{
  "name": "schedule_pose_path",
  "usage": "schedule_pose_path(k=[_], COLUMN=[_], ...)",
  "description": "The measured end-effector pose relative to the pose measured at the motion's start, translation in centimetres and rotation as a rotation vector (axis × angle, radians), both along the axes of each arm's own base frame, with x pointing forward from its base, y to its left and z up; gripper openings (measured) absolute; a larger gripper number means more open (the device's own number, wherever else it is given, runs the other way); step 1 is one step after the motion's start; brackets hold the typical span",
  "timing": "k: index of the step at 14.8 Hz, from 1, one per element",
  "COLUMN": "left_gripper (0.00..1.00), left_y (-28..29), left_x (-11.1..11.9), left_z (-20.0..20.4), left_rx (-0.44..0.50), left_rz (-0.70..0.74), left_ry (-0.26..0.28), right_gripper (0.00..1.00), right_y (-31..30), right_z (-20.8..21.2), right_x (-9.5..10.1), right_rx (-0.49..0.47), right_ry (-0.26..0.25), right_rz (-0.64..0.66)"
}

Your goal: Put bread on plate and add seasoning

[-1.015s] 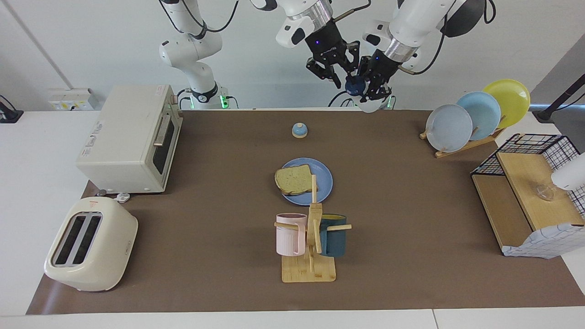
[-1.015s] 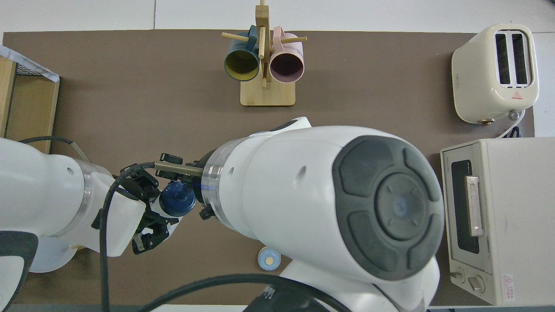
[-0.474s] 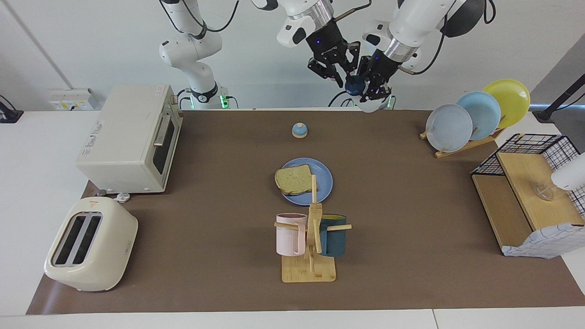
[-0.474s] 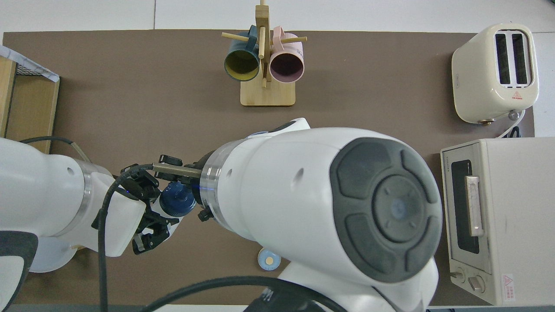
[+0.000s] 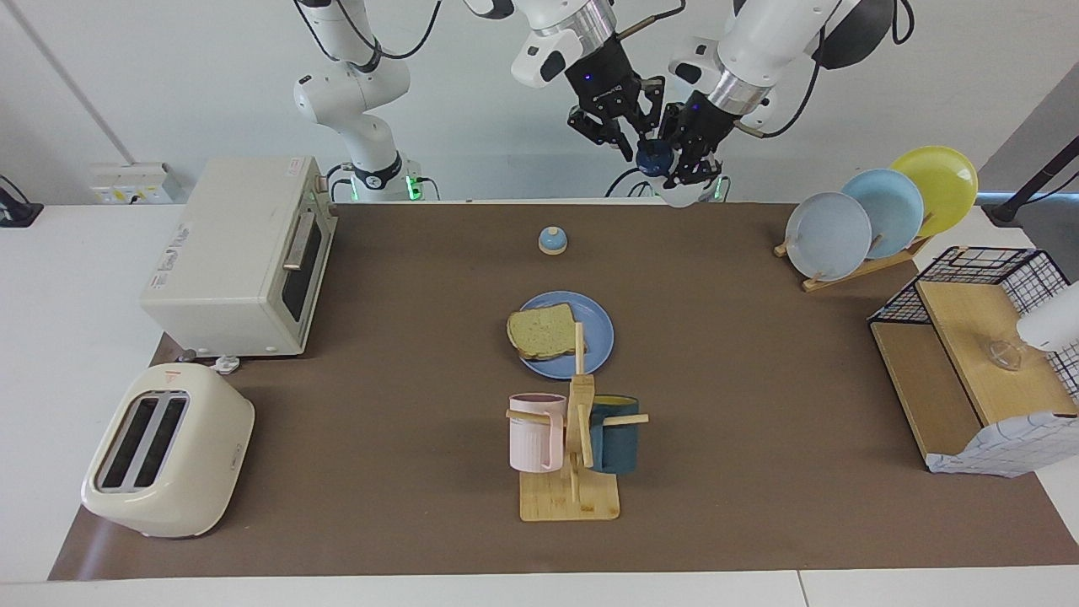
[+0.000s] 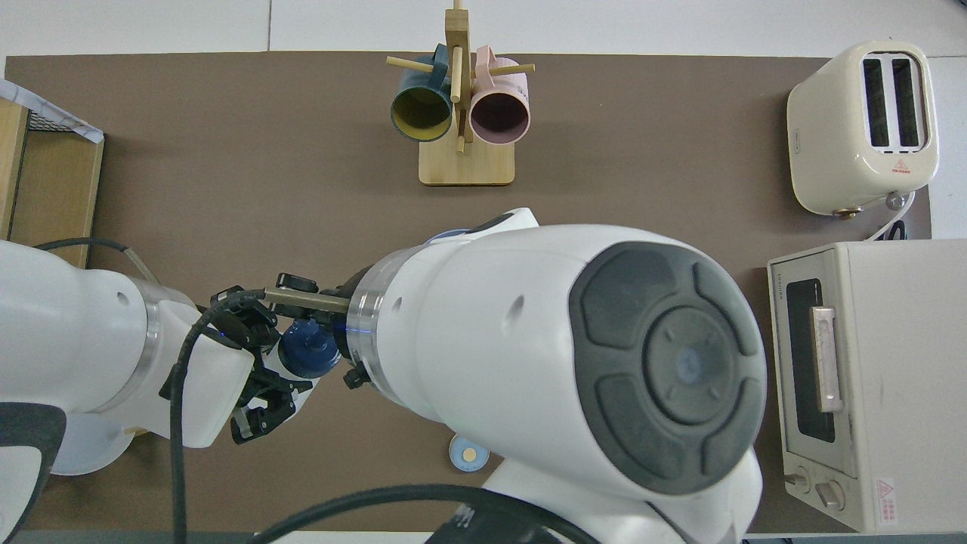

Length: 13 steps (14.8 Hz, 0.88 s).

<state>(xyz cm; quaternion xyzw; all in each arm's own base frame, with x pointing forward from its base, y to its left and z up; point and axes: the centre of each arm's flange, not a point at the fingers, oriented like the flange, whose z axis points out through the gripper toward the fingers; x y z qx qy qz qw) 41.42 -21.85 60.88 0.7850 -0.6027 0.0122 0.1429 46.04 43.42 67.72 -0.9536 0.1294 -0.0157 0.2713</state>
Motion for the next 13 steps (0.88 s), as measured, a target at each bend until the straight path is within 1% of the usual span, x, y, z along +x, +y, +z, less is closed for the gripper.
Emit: schedule_pose_path(k=[1, 2, 3, 4, 5, 11, 13], left_gripper=[0.35, 0.35, 0.35, 0.35, 0.35, 0.35, 0.35], left_y=[0.0, 0.0, -0.01, -0.02, -0.03, -0.03, -0.03], left_x=[0.0, 0.0, -0.01, -0.04, -0.06, -0.07, -0.06], left_z=[0.0, 0.0, -0.01, -0.04, -0.02, 0.0, 0.03], left_rx=[0.0, 0.0, 0.0, 0.0, -0.002, -0.006, -0.007], left_rz=[0.0, 0.0, 0.0, -0.002, -0.002, -0.001, -0.001], left_ry=[0.0, 0.0, 0.0, 0.002, 0.003, 0.004, 0.004], right_gripper=[0.26, 0.26, 0.18, 0.08, 0.05, 0.05, 0.05], right_y=[0.01, 0.01, 0.01, -0.04, -0.08, -0.13, -0.29], right_z=[0.0, 0.0, 0.02, 0.02, 0.02, 0.05, 0.03], right_x=[-0.01, -0.01, -0.02, 0.03, 0.07, 0.1, 0.26], right_rx=[0.0, 0.0, 0.0, 0.0, 0.0, 0.001, 0.012], right_ry=[0.0, 0.0, 0.0, 0.0, 0.0, 0.001, 0.013], right_rz=[0.0, 0.0, 0.0, -0.001, -0.002, -0.003, -0.011])
